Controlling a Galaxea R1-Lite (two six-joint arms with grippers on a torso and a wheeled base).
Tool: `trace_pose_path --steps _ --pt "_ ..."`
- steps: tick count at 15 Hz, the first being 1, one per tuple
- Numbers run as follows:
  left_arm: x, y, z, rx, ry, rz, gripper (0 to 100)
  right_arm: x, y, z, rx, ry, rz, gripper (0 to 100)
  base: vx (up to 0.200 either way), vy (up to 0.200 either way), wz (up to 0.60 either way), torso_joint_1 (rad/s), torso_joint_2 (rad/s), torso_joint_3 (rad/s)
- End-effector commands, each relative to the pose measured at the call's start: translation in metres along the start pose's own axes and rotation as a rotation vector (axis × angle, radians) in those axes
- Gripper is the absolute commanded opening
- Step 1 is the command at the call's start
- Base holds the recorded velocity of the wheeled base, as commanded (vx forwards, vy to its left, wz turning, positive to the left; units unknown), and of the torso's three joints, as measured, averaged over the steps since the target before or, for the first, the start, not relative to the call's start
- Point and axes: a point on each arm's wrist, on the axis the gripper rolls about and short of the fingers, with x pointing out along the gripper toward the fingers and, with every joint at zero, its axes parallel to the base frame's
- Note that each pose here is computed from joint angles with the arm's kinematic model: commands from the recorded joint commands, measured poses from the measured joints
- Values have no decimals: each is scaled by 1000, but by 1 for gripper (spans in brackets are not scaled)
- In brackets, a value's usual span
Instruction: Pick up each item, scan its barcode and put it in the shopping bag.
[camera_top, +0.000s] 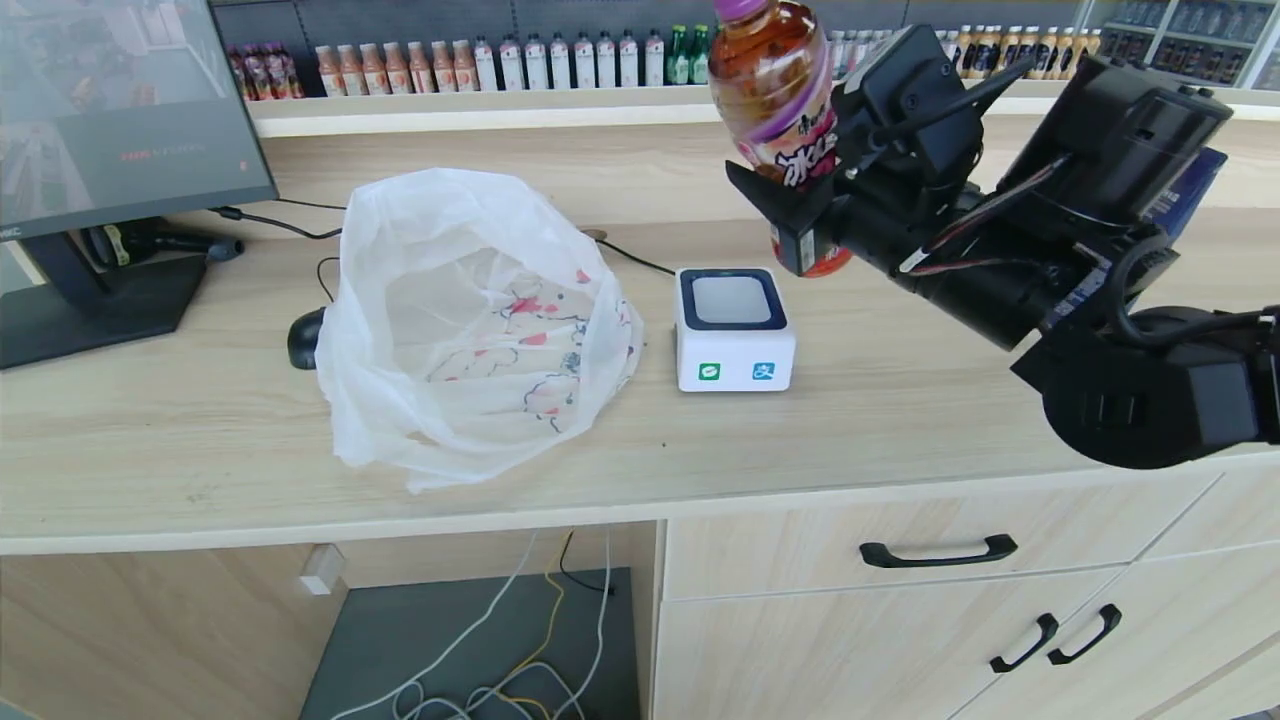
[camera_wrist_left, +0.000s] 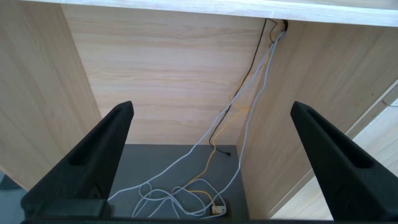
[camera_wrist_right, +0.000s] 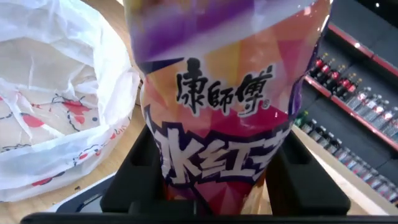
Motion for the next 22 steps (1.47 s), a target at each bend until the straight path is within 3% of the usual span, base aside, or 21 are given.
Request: trace_pose_path --steps 1,4,10,16,22 --pt "0 0 0 -1 0 -1 100 11 -6 -4 -55 -24 16 0 0 0 0 0 0 0" --pt "0 0 0 -1 0 1 100 11 -11 -8 -262 -81 74 0 0 0 0 0 0 0" --pt "0 0 0 -1 0 1 100 14 -10 -13 -428 -230 190 0 0 0 0 0 0 0" --pt "0 0 0 -1 0 1 100 14 -6 -25 -527 -343 288 0 0 0 0 0 0 0" --pt "0 0 0 -1 0 1 100 17 8 -44 -552 -351 342 0 0 0 0 0 0 0"
